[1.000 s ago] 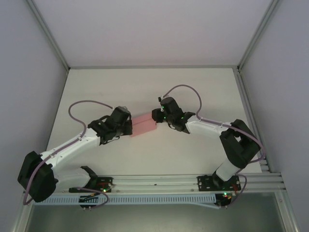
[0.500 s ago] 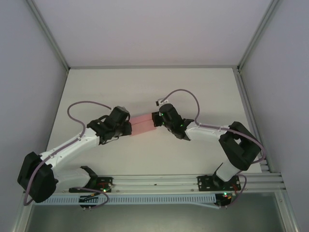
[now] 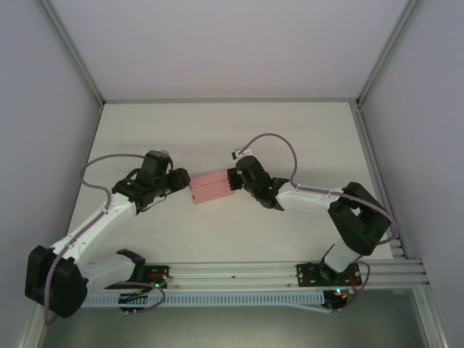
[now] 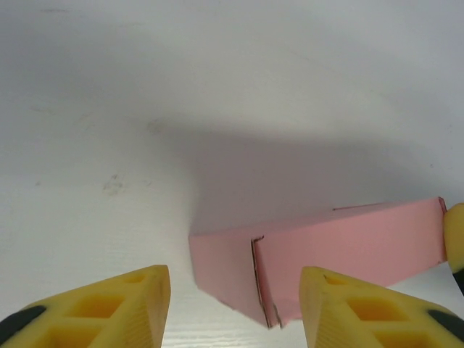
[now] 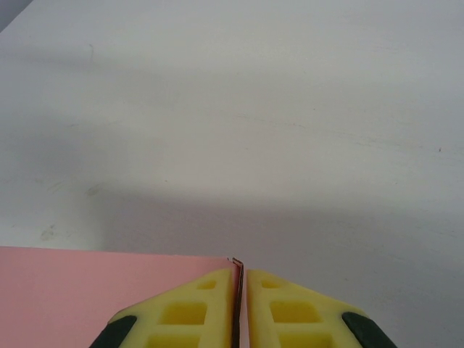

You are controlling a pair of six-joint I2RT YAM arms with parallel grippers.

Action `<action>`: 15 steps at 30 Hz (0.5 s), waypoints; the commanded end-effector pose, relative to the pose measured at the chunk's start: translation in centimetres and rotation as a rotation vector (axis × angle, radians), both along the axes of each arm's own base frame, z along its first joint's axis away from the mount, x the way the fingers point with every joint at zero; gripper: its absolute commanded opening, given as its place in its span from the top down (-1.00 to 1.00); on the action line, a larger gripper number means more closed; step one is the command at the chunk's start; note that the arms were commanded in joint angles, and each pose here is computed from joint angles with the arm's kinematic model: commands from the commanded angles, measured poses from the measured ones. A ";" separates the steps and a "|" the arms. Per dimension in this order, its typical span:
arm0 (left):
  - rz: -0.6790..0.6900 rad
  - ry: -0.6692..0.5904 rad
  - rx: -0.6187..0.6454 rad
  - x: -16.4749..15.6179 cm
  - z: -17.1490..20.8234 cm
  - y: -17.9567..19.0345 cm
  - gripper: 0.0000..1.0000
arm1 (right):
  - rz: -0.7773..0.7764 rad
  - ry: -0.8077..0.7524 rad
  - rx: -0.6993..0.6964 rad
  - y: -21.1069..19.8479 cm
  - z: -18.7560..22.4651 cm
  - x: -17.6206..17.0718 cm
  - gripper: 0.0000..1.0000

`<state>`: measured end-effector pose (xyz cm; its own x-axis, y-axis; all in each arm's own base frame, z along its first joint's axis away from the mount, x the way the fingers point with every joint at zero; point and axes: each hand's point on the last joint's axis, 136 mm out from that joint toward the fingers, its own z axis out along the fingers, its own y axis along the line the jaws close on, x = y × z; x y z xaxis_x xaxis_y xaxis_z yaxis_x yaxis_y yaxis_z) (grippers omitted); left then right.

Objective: Assemble paper box

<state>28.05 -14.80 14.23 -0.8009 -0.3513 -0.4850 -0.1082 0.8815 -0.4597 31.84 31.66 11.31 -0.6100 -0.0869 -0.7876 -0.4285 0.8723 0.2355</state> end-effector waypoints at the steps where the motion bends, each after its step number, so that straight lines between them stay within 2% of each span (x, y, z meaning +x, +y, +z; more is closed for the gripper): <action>1: -0.090 -0.008 -0.091 0.7 -0.5 -2.3 0.06 | 0.032 0.322 -0.390 -6.5 -11.4 -6.3 0.74; 8: -0.110 0.060 -0.094 -1.0 -4.1 -2.1 0.33 | 0.008 0.319 -0.391 -6.7 -11.6 -6.2 0.76; 12: -0.107 0.083 -0.116 -2.3 -6.2 -1.9 0.34 | 0.019 0.295 -0.360 -6.5 -12.0 -6.2 0.76; 15: -0.181 0.036 -0.135 -3.1 -7.2 -2.5 0.46 | 0.077 0.264 -0.313 -5.7 -12.5 -6.5 0.78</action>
<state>27.67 -17.33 11.04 -0.8144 -0.3388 -0.4711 0.0121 0.8017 -0.5976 31.78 31.53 10.84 -0.5849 -0.0706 -0.8080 -0.4319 0.8703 0.2366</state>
